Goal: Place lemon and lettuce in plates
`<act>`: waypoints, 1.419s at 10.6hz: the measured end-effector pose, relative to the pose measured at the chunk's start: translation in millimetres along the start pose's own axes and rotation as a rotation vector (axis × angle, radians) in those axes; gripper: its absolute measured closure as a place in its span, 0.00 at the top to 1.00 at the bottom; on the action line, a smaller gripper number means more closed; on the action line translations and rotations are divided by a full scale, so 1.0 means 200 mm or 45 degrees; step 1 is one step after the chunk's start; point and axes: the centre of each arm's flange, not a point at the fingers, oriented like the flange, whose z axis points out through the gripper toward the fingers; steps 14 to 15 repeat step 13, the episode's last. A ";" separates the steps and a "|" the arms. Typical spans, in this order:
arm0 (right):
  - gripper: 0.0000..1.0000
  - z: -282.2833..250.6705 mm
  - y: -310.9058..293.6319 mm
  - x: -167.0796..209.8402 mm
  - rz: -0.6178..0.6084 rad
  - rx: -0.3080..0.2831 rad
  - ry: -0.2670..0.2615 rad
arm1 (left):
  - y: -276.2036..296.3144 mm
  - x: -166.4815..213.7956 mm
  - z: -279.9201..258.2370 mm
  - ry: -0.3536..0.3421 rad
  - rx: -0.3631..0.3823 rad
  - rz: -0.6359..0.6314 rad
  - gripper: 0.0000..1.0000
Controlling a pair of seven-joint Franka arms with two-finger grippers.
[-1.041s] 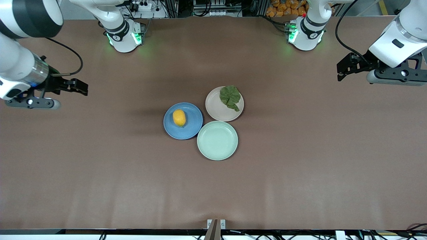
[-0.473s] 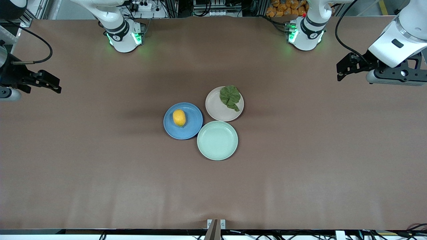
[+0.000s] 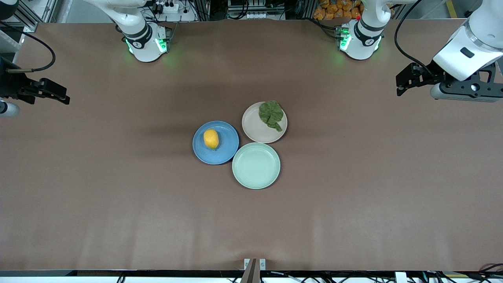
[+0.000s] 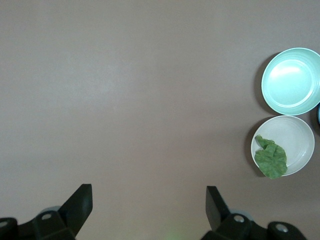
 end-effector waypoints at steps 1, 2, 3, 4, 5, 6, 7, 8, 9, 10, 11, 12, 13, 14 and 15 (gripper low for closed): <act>1.00 0.00 0.00 0.00 -0.001 0.002 -0.004 | 0.00 0.00 0.00 0.000 0.000 0.001 1.00; 1.00 0.01 0.00 0.00 -0.001 0.002 -0.017 | 0.00 0.00 0.00 -0.001 0.000 0.002 1.00; 1.00 0.02 0.00 -0.01 -0.002 0.002 -0.035 | 0.00 0.00 0.00 -0.001 0.000 0.002 1.00; 1.00 0.02 0.00 -0.01 -0.002 0.002 -0.050 | 0.00 0.00 0.00 -0.001 0.000 0.001 1.00; 1.00 0.03 0.00 -0.01 0.000 0.002 -0.055 | 0.00 0.00 0.00 -0.001 0.000 0.000 1.00; 1.00 0.03 0.01 -0.01 0.005 0.003 -0.057 | 0.00 0.00 0.00 -0.001 0.000 0.000 1.00; 1.00 0.03 0.03 -0.01 0.009 0.003 -0.058 | 0.00 0.00 0.00 -0.001 0.000 0.000 1.00; 1.00 0.03 0.03 -0.01 0.011 0.004 -0.059 | 0.00 0.00 0.00 -0.001 0.000 0.000 1.00; 1.00 0.03 0.03 -0.01 0.011 0.004 -0.059 | 0.00 0.00 0.00 -0.001 0.000 0.000 1.00; 1.00 0.03 0.03 -0.01 0.011 0.004 -0.059 | 0.00 0.00 0.00 -0.001 0.000 0.000 1.00; 1.00 0.03 0.03 -0.01 0.010 0.004 -0.059 | 0.00 0.00 0.00 -0.001 0.000 0.000 1.00; 1.00 0.03 0.03 -0.01 0.007 0.004 -0.059 | 0.00 0.00 0.00 -0.001 0.000 0.000 1.00; 1.00 0.03 0.03 -0.01 0.003 0.004 -0.059 | 0.00 0.00 0.00 -0.001 0.000 0.000 1.00; 1.00 0.03 0.03 -0.01 0.003 0.004 -0.059 | 0.00 0.00 0.00 -0.001 0.000 0.000 1.00; 1.00 0.03 0.03 -0.01 0.003 0.004 -0.059 | 0.00 0.00 0.00 -0.001 0.000 0.000 1.00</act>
